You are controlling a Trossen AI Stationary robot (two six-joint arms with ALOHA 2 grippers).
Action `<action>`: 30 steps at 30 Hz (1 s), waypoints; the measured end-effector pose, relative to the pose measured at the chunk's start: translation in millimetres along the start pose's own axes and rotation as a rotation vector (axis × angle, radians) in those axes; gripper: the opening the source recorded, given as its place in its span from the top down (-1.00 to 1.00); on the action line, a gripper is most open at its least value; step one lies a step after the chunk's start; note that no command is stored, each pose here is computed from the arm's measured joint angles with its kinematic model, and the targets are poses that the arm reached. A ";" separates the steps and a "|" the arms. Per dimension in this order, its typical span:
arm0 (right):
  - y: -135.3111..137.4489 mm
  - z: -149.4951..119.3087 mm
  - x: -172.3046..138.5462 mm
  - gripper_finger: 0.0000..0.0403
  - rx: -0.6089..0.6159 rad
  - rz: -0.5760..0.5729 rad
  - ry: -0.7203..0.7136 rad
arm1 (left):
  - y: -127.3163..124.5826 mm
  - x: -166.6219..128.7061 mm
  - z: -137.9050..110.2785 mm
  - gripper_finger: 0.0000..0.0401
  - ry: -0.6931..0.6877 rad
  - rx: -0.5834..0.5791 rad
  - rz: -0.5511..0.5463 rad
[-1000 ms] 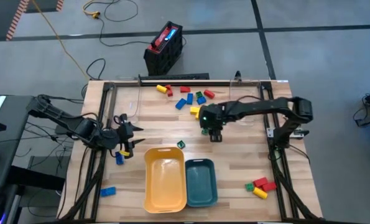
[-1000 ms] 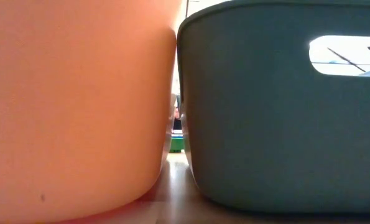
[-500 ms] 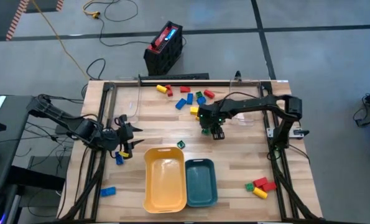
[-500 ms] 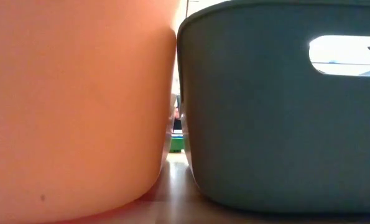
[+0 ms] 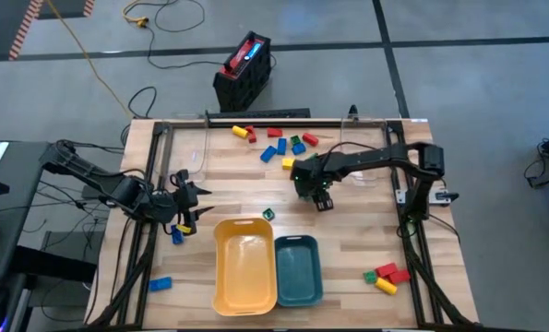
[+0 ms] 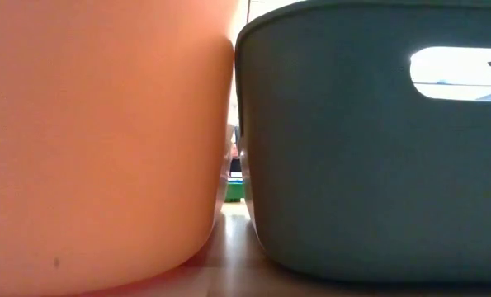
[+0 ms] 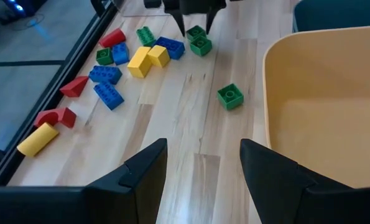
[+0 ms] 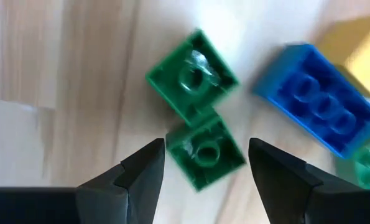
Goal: Sort blocks
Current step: Put the green game piece into the right transparent bin
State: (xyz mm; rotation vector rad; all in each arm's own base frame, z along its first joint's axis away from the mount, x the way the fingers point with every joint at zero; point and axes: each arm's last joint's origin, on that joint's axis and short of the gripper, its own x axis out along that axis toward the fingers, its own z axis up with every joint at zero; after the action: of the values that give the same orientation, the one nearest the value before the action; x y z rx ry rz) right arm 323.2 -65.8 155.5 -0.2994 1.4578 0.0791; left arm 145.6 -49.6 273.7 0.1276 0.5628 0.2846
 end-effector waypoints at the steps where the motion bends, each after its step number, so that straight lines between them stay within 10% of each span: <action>1: 0.9 1.0 4.1 -0.25 -0.006 0.004 0.008 | 0.0 0.0 0.0 0.01 0.000 0.003 0.000; 13: 0.3 3.3 11.6 -0.22 -0.013 0.018 0.037 | 0.1 0.0 -1.5 0.01 0.014 0.007 -0.003; 22: -0.1 1.8 9.0 0.46 -0.031 0.014 0.041 | 0.2 0.0 -1.6 0.01 0.015 0.000 -0.003; 30: -7.3 12.1 -18.2 0.46 0.021 0.033 0.083 | 0.2 0.0 -1.6 0.01 0.015 -0.002 -0.003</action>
State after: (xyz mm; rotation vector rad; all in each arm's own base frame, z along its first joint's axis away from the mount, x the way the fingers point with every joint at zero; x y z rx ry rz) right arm 334.4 -67.4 175.5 -0.2646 1.5450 0.0786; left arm 144.7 -49.4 272.4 0.1224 0.5778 0.2837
